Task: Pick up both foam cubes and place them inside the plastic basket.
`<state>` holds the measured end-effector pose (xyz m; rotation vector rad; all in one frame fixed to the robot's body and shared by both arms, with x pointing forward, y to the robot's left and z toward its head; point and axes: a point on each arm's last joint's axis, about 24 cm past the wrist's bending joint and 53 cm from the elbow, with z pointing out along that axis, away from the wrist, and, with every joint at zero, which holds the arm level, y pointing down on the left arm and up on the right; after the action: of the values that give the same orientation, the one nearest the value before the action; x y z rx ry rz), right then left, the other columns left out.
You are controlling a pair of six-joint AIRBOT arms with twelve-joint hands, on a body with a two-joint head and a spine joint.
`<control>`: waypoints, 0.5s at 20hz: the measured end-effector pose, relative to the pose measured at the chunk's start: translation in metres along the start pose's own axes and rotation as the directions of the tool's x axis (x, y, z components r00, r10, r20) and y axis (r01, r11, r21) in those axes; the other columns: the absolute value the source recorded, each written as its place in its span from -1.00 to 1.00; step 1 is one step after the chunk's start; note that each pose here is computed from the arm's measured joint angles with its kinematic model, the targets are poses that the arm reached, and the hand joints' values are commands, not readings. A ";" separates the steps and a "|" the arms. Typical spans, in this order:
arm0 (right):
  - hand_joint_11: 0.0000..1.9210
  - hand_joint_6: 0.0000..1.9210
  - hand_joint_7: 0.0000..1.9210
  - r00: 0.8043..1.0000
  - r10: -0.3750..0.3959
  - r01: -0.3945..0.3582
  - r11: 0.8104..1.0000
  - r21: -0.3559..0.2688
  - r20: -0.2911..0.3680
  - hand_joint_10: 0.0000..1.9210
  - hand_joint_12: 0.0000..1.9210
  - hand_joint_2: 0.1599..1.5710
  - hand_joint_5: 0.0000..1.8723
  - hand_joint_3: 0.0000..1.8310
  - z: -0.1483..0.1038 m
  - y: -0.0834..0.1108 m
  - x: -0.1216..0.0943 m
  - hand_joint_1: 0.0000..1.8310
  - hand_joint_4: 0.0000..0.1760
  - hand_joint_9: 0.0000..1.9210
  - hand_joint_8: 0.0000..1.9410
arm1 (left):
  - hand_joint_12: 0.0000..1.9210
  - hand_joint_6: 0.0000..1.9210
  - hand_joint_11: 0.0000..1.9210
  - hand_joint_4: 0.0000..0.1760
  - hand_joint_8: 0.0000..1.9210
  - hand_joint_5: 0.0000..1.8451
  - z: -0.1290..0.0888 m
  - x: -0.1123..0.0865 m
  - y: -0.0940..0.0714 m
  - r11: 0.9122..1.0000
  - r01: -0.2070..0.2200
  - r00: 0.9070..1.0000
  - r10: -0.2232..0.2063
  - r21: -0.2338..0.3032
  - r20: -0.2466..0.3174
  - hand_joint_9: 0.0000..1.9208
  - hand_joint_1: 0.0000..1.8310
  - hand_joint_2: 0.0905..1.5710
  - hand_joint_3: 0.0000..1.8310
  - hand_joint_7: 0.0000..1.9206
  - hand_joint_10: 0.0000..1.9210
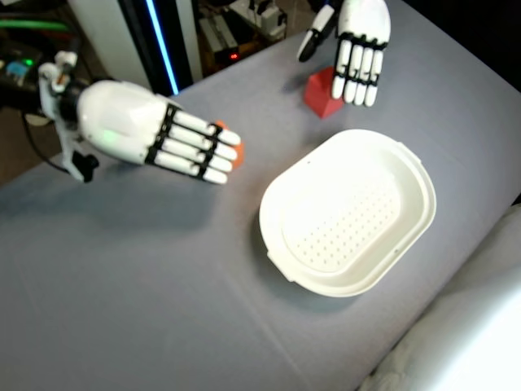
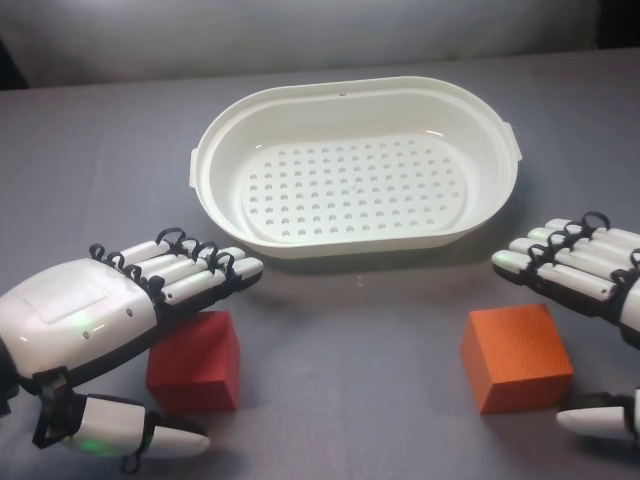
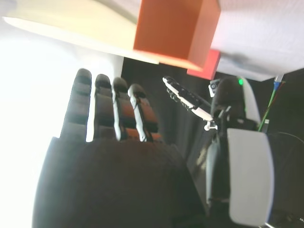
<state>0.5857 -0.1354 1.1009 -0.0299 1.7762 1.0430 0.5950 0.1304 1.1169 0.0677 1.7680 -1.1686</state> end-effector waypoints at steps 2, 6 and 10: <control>-1.00 -1.00 -1.00 1.000 0.005 -0.005 1.000 0.004 -0.016 -1.00 -1.00 0.28 -1.00 -1.00 0.008 -0.002 0.006 -0.29 -1.00 -1.00 -1.00 | -0.26 -1.00 -1.00 -0.94 -0.99 -1.00 0.002 0.001 0.005 1.000 0.003 1.000 -0.003 -0.012 -0.001 -0.83 -0.22 0.19 -1.00 -0.91 -0.99; -1.00 -1.00 -1.00 0.999 0.013 -0.013 1.000 -0.001 -0.031 -1.00 -1.00 0.31 -1.00 -1.00 0.022 -0.002 0.014 -0.32 -1.00 -1.00 -1.00 | -0.15 -1.00 -1.00 -0.87 -1.00 -0.99 0.003 0.002 0.008 1.000 0.002 1.000 -0.002 -0.017 -0.003 -0.81 -0.12 0.19 -1.00 -0.91 -0.99; -1.00 -1.00 -0.88 0.999 0.025 -0.024 1.000 0.018 -0.044 -0.98 -0.49 0.31 -1.00 -1.00 0.030 -0.009 0.019 -0.23 -1.00 -0.87 -0.99 | 0.44 -0.99 -1.00 -1.00 -0.97 -0.90 0.006 0.003 0.011 1.000 0.005 1.000 -0.005 -0.022 -0.004 -0.59 -0.02 0.25 -1.00 -0.65 -0.91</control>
<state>0.6031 -0.1131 1.0775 -0.0212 1.8299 1.0515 0.6028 0.1307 1.1072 0.0525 1.7850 -1.1537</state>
